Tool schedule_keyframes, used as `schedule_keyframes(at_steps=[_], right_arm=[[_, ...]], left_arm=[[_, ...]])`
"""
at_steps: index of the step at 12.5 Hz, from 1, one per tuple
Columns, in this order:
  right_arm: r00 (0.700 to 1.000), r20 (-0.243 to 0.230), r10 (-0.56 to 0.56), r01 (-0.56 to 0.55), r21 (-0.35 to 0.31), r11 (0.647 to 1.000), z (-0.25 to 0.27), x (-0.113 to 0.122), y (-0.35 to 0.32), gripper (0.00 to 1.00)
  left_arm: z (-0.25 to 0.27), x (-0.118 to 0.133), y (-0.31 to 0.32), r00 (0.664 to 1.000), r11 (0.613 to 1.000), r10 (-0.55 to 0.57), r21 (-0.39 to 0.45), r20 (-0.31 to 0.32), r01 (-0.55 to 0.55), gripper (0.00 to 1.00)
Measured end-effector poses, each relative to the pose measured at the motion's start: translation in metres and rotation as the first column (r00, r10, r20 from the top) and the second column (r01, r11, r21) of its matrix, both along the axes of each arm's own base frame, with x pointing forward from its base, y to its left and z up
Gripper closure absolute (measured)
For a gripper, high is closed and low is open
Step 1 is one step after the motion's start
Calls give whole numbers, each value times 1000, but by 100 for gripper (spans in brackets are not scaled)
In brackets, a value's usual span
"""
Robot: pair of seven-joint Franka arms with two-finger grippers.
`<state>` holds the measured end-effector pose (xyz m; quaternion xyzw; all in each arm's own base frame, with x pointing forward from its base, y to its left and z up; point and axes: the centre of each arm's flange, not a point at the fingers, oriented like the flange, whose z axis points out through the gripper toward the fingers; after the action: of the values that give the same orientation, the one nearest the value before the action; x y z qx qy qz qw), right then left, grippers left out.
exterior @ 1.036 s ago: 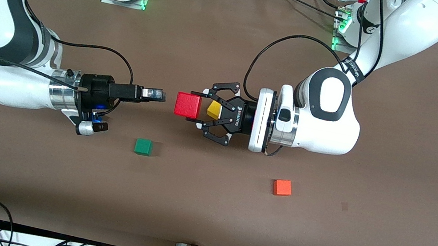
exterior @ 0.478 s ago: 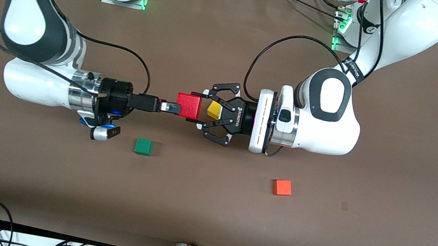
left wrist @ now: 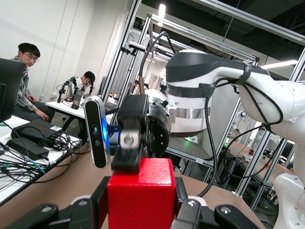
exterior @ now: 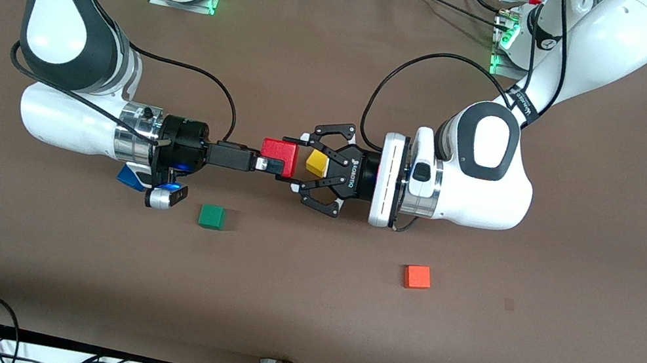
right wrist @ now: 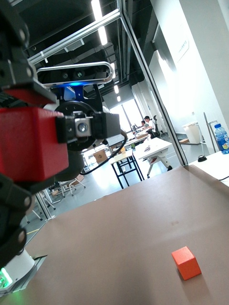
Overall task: Pass red block to right arm, stack on blue
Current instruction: 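Close the right gripper on the red cube, then open the left gripper, then carry the red cube onto the blue cube while the left gripper withdraws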
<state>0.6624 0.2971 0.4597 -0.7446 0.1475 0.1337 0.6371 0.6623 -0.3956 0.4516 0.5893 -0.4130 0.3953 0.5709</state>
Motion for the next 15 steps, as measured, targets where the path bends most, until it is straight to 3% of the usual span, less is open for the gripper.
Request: schedule_keyframes(at_steps=[3,5,7,8,10,12,14,15], right_arm=[[1000,-2,-2,2,0,1000,1,0,0,43],[1000,-9,-5,5,-1,1000,1,0,0,43],[1000,5,-8,8,-12,1000,4,3,-4,43],[999,32,-1,2,-49,999,8,5,-9,43],[995,95,34,-14,-198,980,7,11,-29,43],[987,136,89,-31,-378,925,-5,16,-53,43],[975,147,166,-63,-535,843,-24,17,-66,43],[963,146,228,-86,-633,769,-36,17,-72,43]], left_arm=[[0,0,0,1000,1000,0,-2,-12,0,44],[-1,1,2,999,1000,4,-2,-50,-4,27],[-4,5,7,995,1000,15,4,-101,-14,3],[-9,12,16,993,999,34,18,-112,-33,0],[-19,39,60,989,993,110,57,-97,-105,0],[-15,69,118,982,977,187,113,-32,-182,0],[-18,88,172,972,953,234,189,31,-236,0],[-26,94,193,968,937,248,244,47,-252,0]])
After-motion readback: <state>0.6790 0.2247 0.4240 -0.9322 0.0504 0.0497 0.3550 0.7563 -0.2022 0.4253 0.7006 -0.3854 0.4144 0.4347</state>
